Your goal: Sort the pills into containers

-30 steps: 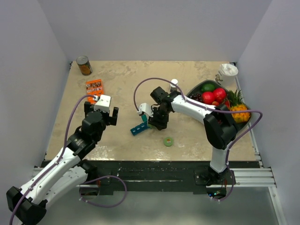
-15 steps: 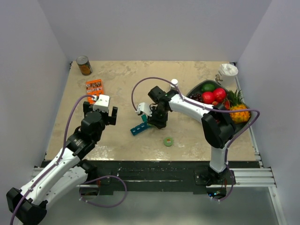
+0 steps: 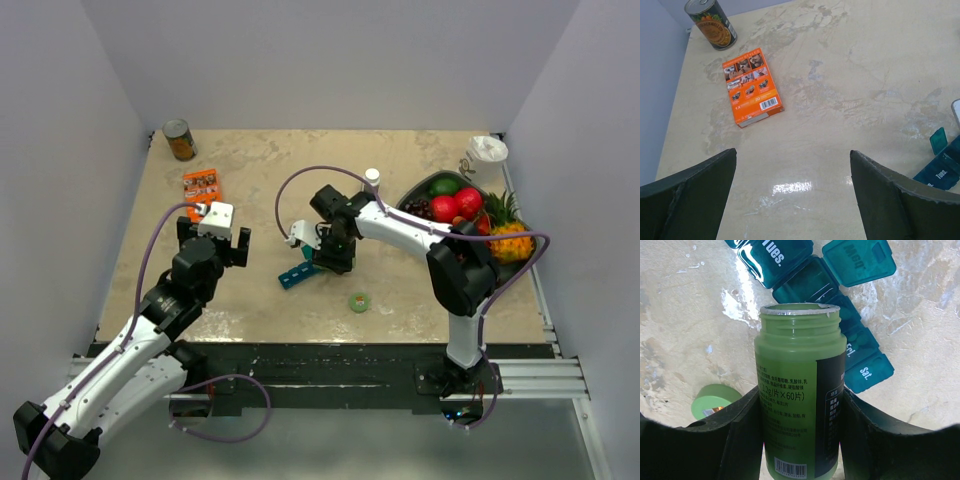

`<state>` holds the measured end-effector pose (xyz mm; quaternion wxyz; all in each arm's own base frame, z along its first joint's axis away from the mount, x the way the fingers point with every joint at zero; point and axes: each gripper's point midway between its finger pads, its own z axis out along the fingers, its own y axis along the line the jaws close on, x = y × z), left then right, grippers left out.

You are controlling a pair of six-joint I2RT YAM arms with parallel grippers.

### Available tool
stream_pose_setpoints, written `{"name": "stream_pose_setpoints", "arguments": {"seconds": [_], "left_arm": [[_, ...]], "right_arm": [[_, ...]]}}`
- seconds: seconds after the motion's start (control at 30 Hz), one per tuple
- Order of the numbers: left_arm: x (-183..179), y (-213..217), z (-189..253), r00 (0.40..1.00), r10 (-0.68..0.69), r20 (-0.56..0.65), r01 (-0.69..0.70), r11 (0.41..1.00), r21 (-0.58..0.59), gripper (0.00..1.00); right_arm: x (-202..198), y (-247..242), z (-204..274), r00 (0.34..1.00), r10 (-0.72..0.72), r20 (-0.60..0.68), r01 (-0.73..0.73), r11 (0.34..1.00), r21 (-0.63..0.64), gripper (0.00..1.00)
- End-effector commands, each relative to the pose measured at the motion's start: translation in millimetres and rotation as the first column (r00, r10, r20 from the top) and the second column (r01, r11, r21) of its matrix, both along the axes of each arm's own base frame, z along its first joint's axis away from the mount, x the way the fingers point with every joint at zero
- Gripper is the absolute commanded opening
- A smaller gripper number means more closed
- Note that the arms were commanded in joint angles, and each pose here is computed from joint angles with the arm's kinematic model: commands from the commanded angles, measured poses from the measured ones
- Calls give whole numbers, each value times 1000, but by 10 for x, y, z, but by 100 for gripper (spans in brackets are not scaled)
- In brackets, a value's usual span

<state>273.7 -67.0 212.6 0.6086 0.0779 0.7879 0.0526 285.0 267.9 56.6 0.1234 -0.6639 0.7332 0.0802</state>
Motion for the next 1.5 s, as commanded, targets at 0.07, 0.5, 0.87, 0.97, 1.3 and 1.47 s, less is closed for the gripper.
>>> {"name": "stream_pose_setpoints", "arguments": {"seconds": [0.07,0.5,0.87,0.97,1.3,1.47], "left_arm": [[15,8,95,1000,8,30,-7,999,-32,99],[11,10,99,999,4,32,-3,1000,-30,99],[9,16,114,999,6,37,-5,999,-34,99],[11,17,117,999,6,39,-4,999,-33,99],[11,19,113,999,4,38,-3,999,-33,99],[10,18,123,999,2,40,-1,999,-33,99]], "right_arm": [[78,54,125,999,-3,39,3,1000,-6,0],[92,39,132,999,-2,45,4,999,-39,0],[93,39,131,999,0,50,3,998,-63,0],[92,40,129,999,-2,48,5,998,-68,0],[103,44,118,999,0,54,5,996,-94,0],[94,42,112,999,4,52,2,994,-107,0]]}}
